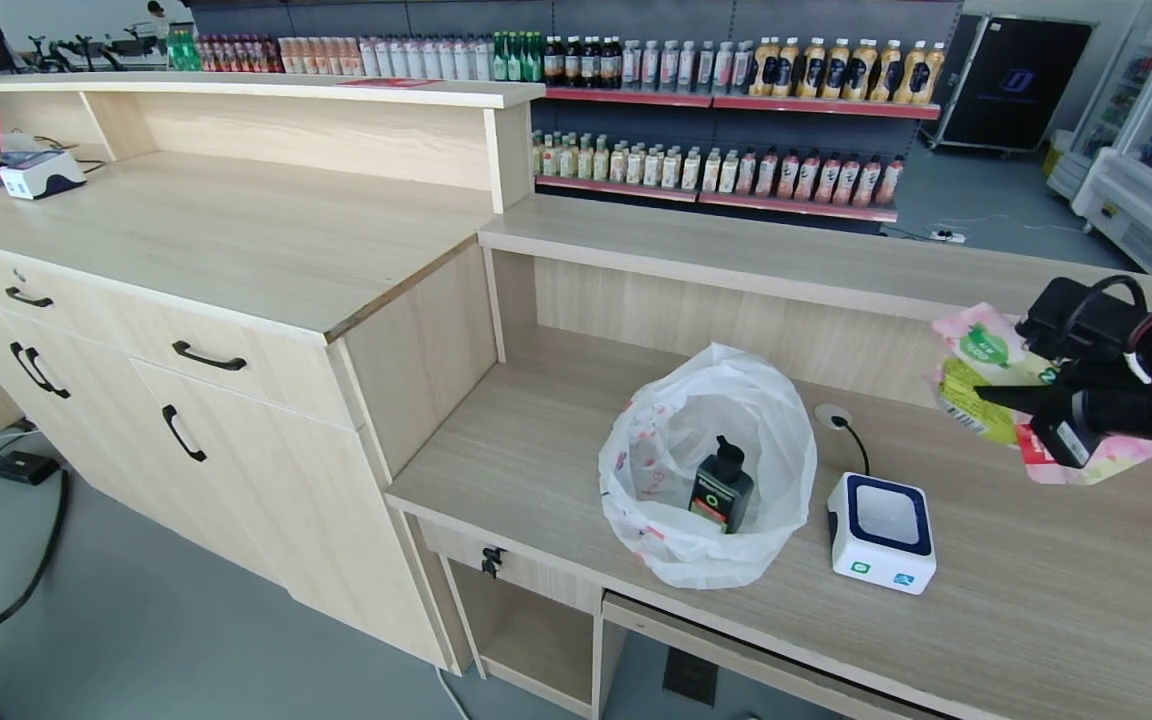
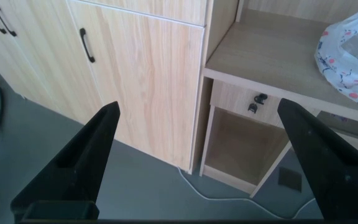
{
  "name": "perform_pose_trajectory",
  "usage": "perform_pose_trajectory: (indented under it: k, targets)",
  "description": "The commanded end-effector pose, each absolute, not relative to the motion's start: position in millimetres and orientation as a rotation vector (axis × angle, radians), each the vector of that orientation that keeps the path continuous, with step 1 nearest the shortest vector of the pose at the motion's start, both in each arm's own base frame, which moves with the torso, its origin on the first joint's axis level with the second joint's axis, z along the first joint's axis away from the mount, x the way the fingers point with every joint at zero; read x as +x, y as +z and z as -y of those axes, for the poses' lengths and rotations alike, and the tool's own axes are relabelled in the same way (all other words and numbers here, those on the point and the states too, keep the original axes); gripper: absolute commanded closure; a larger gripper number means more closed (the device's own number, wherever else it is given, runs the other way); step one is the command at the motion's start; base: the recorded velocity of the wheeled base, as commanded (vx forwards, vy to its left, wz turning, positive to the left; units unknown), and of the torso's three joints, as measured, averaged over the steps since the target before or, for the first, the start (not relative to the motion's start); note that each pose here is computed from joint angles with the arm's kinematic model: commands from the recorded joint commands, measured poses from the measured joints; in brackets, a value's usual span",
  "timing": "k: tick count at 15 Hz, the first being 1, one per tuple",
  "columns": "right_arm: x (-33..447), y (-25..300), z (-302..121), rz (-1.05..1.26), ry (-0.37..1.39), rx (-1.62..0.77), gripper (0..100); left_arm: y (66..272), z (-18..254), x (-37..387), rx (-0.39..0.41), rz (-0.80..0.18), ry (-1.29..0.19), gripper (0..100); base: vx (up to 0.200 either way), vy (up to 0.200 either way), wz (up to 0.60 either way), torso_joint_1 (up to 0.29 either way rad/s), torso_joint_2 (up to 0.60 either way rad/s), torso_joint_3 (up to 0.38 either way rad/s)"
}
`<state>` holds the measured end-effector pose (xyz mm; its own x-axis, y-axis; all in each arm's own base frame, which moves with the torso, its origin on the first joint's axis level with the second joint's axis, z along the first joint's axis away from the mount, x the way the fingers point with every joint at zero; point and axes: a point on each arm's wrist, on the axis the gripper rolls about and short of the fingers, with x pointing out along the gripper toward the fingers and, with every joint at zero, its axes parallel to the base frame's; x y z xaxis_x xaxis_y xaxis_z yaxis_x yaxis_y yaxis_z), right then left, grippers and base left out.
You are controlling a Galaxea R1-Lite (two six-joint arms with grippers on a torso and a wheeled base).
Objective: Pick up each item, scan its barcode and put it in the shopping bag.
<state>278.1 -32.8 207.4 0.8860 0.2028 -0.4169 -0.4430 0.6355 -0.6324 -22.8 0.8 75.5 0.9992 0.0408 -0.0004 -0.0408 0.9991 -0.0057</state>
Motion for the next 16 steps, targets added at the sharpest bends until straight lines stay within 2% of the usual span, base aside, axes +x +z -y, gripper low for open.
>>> perform_pose_trajectory:
  k: [1,6,16]
  targets:
    - [291,182,35,-0.372,0.436,-0.793,100,75,-1,-23,-0.006,0.0,0.041,0,0.0,0.0,0.0,0.0,0.0,0.0]
    - [291,156,44,-0.354,0.547,-0.947,100,75,-1,-23,-0.006,0.0,0.041,0,0.0,0.0,0.0,0.0,0.0,0.0]
    - [301,152,55,-0.318,0.591,-0.968,100,75,-1,-23,-0.006,0.0,0.041,0,0.0,0.0,0.0,0.0,0.0,0.0]
